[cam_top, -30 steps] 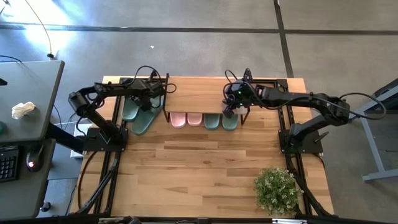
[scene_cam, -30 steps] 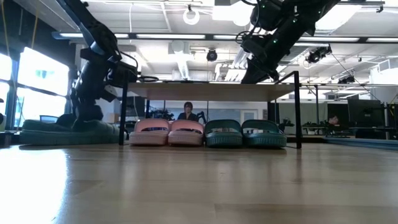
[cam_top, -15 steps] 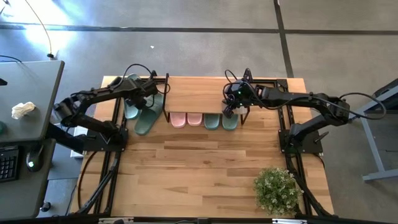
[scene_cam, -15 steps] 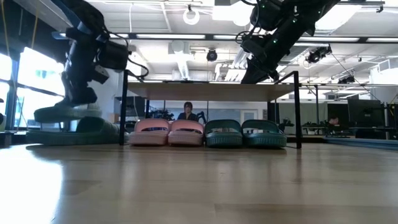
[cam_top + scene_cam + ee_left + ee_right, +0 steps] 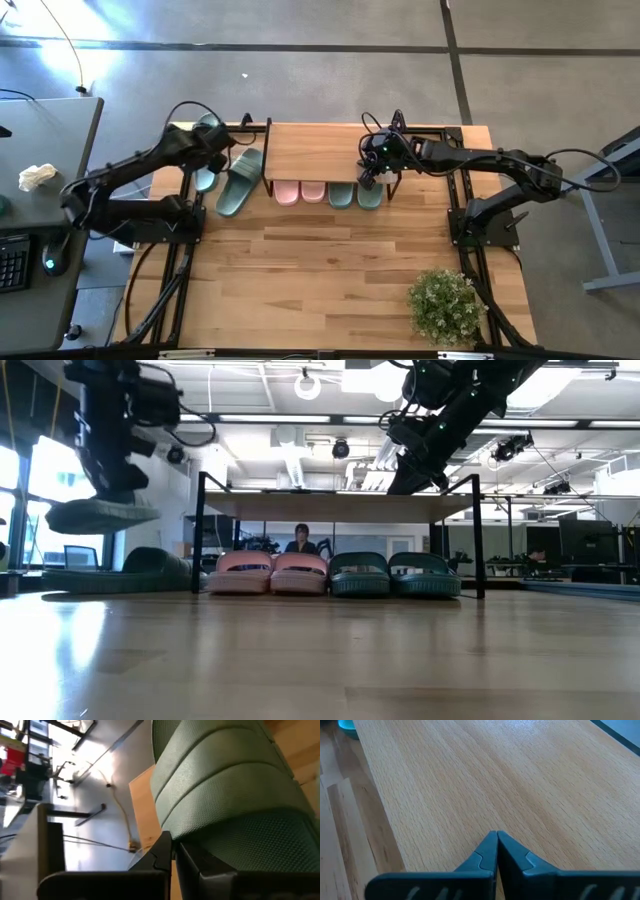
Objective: Pick and place slides into the shelf
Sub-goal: Put the green slide on the shelf
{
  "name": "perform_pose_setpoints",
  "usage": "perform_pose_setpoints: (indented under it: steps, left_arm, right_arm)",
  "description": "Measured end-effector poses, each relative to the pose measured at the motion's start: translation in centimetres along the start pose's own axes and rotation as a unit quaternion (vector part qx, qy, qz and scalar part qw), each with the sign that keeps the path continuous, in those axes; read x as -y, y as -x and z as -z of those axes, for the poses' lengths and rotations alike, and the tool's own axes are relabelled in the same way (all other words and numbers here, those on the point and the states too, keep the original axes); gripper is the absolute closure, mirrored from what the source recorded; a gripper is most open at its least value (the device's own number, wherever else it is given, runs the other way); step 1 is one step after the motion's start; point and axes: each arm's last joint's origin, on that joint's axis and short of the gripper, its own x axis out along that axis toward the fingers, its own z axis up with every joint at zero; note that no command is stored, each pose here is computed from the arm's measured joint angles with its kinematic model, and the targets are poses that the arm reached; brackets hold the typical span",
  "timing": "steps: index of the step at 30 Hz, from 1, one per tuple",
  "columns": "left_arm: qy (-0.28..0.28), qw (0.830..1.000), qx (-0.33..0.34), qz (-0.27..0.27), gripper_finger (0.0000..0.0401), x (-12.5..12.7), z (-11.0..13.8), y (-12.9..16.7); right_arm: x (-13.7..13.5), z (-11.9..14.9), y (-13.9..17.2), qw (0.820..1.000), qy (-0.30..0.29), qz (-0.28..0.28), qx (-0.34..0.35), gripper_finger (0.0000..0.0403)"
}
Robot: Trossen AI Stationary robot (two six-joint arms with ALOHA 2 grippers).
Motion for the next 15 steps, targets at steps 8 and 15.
perform_pose_setpoints:
  steps: [8,15]
  left_arm:
    - [0.084,0.982,0.134,0.103,0.0401,-2.1,0.7,2.9]
    - [0.149,0.926,0.295,0.184,0.0401,-3.3,0.2,6.3]
  right_arm:
    - [0.0,0.0,0.0,1.000,0.000,0.001,0.000,0.0403]
    - [0.0,-0.1,0.0,1.000,-0.001,0.002,0.005,0.0403]
